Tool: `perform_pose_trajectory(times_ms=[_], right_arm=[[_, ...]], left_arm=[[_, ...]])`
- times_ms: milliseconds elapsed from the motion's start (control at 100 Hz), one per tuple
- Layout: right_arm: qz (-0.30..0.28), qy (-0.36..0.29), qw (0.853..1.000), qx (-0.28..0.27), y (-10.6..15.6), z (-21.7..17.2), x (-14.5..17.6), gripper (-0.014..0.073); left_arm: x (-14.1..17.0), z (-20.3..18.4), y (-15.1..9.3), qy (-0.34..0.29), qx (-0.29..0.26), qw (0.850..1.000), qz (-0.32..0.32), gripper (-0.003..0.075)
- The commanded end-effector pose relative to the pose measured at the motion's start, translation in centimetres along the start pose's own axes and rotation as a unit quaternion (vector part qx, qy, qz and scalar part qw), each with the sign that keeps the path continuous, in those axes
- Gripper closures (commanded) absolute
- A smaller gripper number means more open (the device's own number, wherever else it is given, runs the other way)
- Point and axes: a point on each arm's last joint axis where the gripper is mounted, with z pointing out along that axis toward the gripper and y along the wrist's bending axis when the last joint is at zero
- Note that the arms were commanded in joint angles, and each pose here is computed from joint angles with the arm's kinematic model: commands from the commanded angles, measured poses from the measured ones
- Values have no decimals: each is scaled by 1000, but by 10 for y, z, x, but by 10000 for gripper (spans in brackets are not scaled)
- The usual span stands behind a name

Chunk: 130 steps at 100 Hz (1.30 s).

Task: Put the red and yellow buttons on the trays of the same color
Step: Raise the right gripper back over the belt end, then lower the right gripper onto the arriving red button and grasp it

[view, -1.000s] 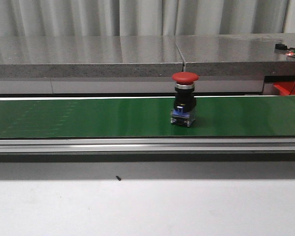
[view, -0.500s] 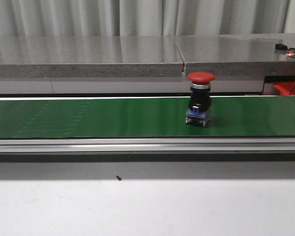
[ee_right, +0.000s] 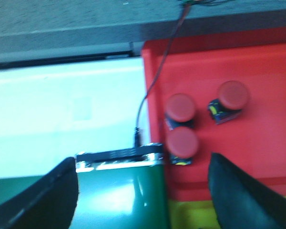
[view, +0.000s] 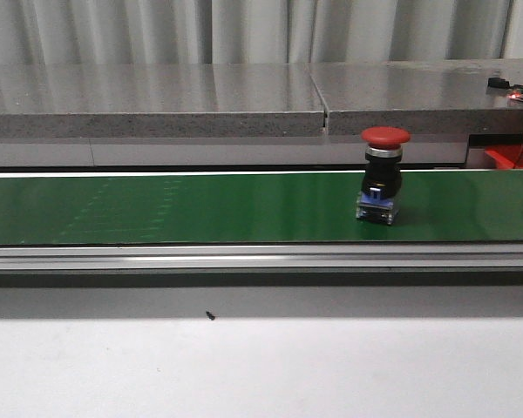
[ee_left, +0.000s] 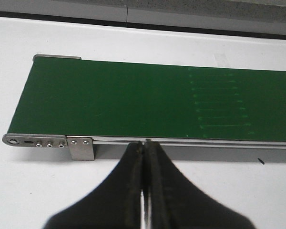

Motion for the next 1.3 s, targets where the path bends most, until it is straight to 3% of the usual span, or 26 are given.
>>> perform_pose_trajectory(times_ms=[0,290,490,630,830,1080,1290], right_arm=[[-19,-49,999,-13,14,-29,-9,36],[-69,30,994,-75,58,-34,10,36],[-114,43,987,-100,75,-35,15,36],[-160,69,977,-121,83,-37,22,36],[-228,138,949,-170,89,-28,37,36],[-202,213,935,-199,93,16,60,36],[-183,208,940,-199,95,39,64,36]], left_arm=[[-12,-4,-2,-42,9,999,-3,739],[-12,-4,-2,-42,9,999,-3,739],[-12,-4,-2,-42,9,999,-3,739],[-12,-4,-2,-42,9,999,-3,739],[-12,-4,-2,-42,9,999,-3,739],[-12,-4,-2,-42,9,999,-3,739],[-12,-4,-2,-42,9,999,-3,739]])
